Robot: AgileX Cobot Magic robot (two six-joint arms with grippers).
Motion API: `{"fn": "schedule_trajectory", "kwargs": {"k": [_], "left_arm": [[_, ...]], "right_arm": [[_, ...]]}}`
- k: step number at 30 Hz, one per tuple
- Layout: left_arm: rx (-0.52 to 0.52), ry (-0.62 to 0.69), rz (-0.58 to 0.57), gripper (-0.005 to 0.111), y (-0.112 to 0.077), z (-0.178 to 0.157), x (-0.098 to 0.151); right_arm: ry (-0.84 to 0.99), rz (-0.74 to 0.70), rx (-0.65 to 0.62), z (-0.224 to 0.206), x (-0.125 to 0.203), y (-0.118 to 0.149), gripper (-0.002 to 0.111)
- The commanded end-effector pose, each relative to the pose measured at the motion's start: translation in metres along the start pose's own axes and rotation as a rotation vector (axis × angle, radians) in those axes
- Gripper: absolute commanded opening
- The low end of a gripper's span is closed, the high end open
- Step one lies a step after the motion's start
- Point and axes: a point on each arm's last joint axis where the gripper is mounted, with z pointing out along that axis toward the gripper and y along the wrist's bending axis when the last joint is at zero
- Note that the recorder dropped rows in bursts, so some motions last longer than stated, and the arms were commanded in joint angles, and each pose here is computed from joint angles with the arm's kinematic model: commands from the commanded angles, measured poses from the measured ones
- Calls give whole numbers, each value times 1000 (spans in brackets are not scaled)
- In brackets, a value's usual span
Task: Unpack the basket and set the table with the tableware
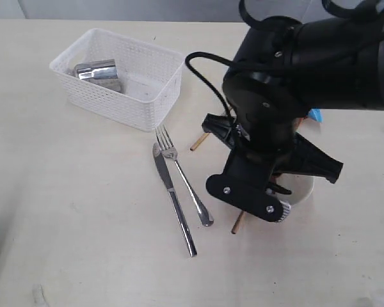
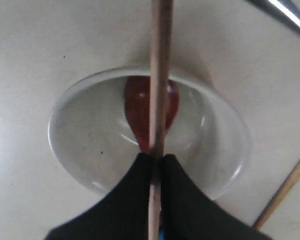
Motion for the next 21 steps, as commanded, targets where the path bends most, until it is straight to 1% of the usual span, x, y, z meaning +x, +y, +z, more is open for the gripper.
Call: {"fn": "schedule_trajectory", "kwargs": {"k": [1, 7, 12, 15, 18, 20, 21], "left_arm": [[-4, -5, 4, 0, 0, 0, 0], [-4, -5, 4, 0, 0, 0, 0], [-4, -5, 4, 0, 0, 0, 0], [-4, -5, 4, 0, 0, 0, 0], [-4, -5, 4, 0, 0, 0, 0], [-4, -5, 4, 0, 0, 0, 0], [-4, -5, 4, 0, 0, 0, 0]], "right_arm": [[-37, 35, 3, 11, 10, 9, 0], [-95, 71, 83, 10, 5, 2, 0], [-90, 77, 81, 11, 5, 3, 0], [-90, 107, 84, 15, 3, 5, 0], [-31, 69, 73, 23, 4, 11, 0], [-34, 88, 71, 27, 2, 13, 0], [-36, 129, 89, 27, 2, 11, 0]]}}
